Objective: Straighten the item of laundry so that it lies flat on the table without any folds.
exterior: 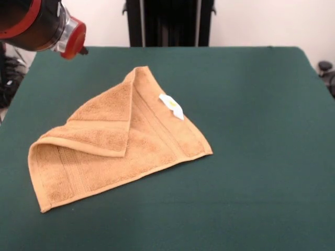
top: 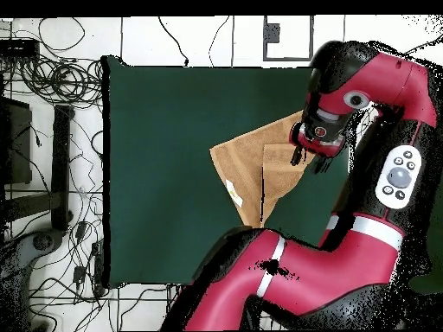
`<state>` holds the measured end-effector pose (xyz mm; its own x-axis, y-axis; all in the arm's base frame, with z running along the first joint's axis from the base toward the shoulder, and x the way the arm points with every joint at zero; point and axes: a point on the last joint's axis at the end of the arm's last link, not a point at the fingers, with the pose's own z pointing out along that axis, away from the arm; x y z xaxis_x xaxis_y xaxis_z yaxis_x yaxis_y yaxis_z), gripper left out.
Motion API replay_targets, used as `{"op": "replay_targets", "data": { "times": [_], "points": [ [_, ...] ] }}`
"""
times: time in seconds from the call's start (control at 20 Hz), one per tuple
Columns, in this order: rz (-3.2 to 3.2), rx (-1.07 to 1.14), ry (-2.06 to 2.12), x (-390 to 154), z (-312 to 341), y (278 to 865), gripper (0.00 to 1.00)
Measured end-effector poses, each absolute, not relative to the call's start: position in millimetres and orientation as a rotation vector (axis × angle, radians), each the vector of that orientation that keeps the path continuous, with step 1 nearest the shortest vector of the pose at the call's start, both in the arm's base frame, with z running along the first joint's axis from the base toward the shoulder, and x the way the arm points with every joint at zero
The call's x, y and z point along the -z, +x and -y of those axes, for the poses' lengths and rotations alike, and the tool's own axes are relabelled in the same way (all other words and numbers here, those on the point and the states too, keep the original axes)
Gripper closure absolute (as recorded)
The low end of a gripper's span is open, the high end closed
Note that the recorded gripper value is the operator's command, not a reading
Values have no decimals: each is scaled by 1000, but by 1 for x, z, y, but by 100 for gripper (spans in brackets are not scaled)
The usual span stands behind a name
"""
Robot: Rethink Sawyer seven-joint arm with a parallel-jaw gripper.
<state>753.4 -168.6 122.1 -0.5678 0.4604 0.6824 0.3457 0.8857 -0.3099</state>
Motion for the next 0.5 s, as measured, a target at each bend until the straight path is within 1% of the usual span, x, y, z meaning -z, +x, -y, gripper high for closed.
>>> {"op": "replay_targets", "data": {
  "times": [0.3, 0.5],
  "points": [
    [2287, -188, -576, -129, 161, 749, 0],
    [2549, -269, -568, -117, 157, 760, 0]
  ]
}}
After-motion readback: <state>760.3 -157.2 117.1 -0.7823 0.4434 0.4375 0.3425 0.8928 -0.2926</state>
